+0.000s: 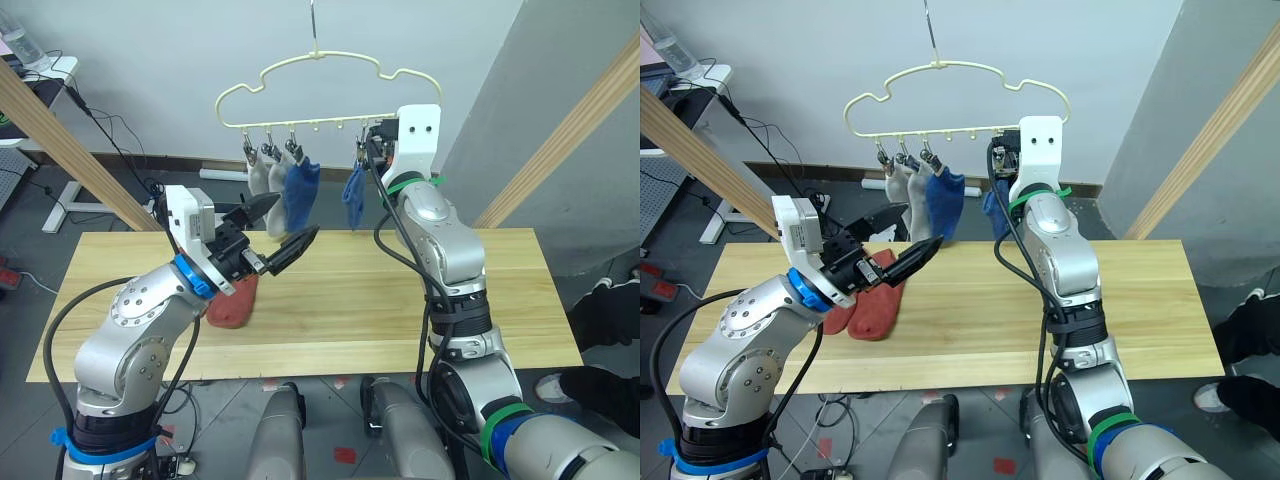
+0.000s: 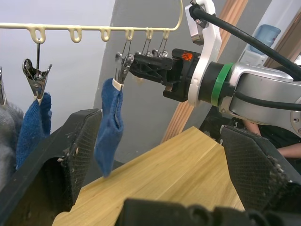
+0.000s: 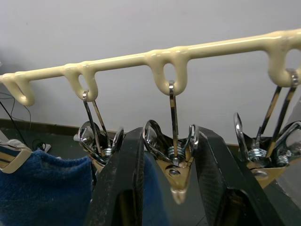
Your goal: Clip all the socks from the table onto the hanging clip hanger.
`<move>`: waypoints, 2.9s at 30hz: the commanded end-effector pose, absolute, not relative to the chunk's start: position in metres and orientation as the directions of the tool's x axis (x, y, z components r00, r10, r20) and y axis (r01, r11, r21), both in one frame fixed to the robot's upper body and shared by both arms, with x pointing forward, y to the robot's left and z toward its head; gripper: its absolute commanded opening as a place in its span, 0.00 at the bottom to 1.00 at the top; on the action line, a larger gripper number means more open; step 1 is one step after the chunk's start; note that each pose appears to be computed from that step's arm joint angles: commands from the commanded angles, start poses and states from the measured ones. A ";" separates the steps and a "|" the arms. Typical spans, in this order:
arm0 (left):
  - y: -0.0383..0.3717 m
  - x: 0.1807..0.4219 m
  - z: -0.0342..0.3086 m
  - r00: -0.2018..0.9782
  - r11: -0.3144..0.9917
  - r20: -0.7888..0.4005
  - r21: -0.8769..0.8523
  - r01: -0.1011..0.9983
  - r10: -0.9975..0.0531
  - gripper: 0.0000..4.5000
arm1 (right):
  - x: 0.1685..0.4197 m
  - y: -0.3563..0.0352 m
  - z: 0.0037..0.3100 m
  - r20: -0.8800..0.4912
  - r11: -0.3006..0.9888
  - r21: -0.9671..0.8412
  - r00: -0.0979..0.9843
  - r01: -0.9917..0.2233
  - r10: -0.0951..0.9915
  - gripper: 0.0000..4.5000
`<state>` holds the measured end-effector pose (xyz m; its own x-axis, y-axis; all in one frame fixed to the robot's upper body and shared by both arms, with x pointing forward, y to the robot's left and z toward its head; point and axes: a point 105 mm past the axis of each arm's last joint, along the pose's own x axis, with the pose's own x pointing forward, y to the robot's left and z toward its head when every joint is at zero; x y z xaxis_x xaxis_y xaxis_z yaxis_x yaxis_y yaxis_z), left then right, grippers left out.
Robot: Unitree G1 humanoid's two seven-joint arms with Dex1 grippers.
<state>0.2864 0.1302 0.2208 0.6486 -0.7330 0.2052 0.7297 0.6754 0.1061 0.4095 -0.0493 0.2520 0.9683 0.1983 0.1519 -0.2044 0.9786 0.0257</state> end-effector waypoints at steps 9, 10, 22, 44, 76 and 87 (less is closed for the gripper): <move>0.124 0.279 0.231 0.617 0.657 0.242 0.150 0.738 -0.748 1.00 | 0.399 -0.042 0.273 0.221 0.934 0.109 0.925 -0.340 0.310 0.35; 0.124 0.279 0.231 0.618 0.658 0.242 0.150 0.738 -0.748 1.00 | 0.399 -0.041 0.272 0.218 0.933 0.110 0.924 -0.344 0.315 0.35; 0.124 0.278 0.231 0.619 0.658 0.240 0.149 0.738 -0.748 1.00 | 0.396 -0.031 0.275 0.236 0.898 0.126 0.892 -0.422 0.386 0.35; 0.123 0.278 0.229 0.618 0.657 0.239 0.141 0.741 -0.749 1.00 | 0.394 -0.028 0.274 0.234 0.883 0.138 0.881 -0.449 0.411 0.04; 0.185 0.309 0.131 0.837 0.816 -0.132 0.190 0.547 -0.530 1.00 | 0.354 -0.057 0.283 0.098 0.374 0.568 0.511 -0.733 0.854 0.01; 0.219 0.351 0.079 0.904 0.850 -0.282 0.335 0.407 -0.322 1.00 | 0.350 -0.048 0.280 0.058 0.375 0.560 0.486 -0.739 0.872 0.01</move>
